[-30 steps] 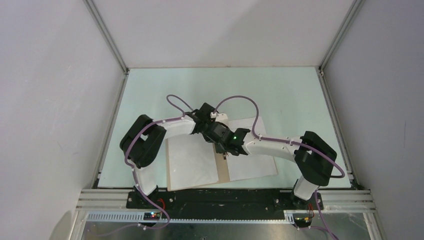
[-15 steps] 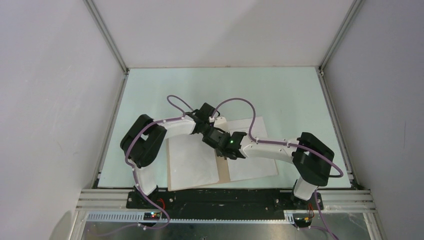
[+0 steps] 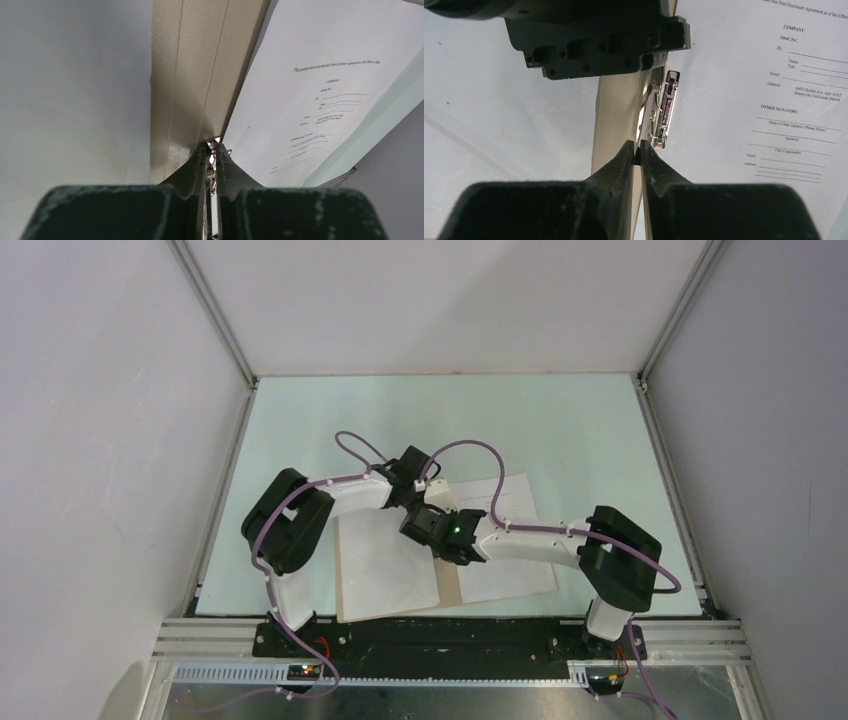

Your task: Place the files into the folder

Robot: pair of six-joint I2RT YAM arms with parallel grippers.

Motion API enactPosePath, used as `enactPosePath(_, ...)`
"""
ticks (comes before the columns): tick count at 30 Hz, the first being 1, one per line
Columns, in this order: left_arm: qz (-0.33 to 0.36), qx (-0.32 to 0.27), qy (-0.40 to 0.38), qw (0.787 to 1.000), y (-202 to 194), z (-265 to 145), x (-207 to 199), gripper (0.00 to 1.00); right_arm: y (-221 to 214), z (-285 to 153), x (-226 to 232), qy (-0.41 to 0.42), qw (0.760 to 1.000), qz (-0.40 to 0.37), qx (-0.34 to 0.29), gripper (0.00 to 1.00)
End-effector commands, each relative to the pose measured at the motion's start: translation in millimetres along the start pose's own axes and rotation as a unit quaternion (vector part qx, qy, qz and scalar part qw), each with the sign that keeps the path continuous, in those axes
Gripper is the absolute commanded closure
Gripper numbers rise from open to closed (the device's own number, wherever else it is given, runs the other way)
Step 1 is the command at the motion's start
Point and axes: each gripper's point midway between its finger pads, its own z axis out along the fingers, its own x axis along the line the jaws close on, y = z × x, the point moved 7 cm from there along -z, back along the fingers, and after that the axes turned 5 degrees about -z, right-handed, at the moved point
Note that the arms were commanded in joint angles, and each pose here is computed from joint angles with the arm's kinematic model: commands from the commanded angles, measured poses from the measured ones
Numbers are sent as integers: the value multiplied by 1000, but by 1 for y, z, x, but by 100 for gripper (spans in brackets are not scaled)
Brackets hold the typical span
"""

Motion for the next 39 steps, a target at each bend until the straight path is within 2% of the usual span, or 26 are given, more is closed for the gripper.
enactPosePath(1,-11,8,58,998,-7,16,28,100,-16,0,1,-24,999,-24,30,87)
enactPosePath(15,-20,23,71,997,-5,21,41,100,-43,10,2,-58,994,-63,62,92)
enactPosePath(39,-31,44,101,993,-3,33,65,100,-90,32,-10,-55,991,-54,111,93)
